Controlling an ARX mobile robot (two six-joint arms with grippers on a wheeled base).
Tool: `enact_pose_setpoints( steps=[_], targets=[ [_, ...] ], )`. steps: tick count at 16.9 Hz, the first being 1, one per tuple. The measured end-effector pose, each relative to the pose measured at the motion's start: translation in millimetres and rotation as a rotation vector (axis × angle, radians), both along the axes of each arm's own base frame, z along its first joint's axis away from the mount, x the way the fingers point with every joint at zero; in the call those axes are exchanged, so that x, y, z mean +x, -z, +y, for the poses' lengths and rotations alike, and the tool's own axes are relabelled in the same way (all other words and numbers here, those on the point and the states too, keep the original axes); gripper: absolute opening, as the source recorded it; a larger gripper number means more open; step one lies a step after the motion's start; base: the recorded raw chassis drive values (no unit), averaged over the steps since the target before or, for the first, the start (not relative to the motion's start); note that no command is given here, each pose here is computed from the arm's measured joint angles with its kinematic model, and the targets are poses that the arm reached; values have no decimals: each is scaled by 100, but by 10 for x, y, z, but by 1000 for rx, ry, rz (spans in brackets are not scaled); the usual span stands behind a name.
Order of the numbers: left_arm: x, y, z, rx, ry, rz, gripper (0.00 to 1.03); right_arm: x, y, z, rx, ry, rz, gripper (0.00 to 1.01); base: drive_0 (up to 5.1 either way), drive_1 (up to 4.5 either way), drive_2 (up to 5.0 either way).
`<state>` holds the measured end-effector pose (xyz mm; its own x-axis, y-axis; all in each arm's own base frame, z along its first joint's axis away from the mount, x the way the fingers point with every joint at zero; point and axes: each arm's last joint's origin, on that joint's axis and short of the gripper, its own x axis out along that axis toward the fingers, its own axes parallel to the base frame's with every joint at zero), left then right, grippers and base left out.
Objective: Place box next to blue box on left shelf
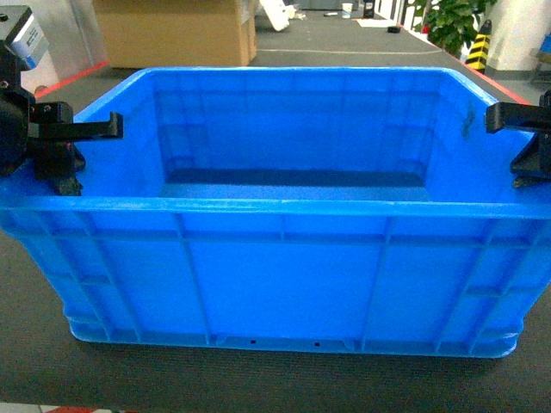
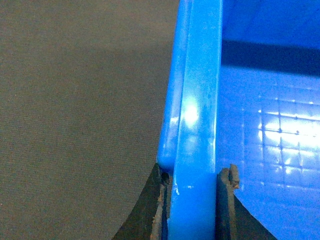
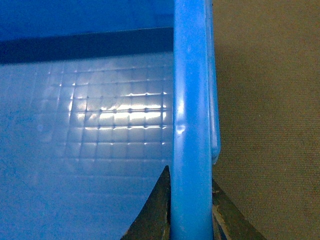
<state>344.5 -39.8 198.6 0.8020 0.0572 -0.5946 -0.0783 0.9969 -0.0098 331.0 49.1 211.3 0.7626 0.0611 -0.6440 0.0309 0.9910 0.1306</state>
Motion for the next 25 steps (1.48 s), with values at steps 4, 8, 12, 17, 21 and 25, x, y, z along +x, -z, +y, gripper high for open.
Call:
enact_pose_setpoints(
  steps=[4, 8, 12, 17, 21, 25],
  targets=[
    [-200, -57, -24, 0, 33, -119, 10, -126, -44, 17, 0, 5, -39, 9, 0, 0, 0],
    [-690, -480, -34, 0, 23, -370, 10, -598, -462, 45, -9, 11, -257, 9, 0, 0, 0],
    [-950, -562, -60, 3, 18, -425, 10, -832, -563, 26, -16, 16, -312, 9, 0, 0, 0],
    [-1085, -653, -69, 8, 16, -465, 10, -960, -640, 34, -20, 16, -347, 9, 0, 0, 0],
    [-1143, -637, -78, 12, 18, -458, 10, -1047, -651, 40, -30, 18, -352, 9, 0, 0, 0],
    [-1225, -671, -101, 14, 19, -487, 10, -1112, -676, 21, -31, 24, -402, 9, 0, 0, 0]
  ],
)
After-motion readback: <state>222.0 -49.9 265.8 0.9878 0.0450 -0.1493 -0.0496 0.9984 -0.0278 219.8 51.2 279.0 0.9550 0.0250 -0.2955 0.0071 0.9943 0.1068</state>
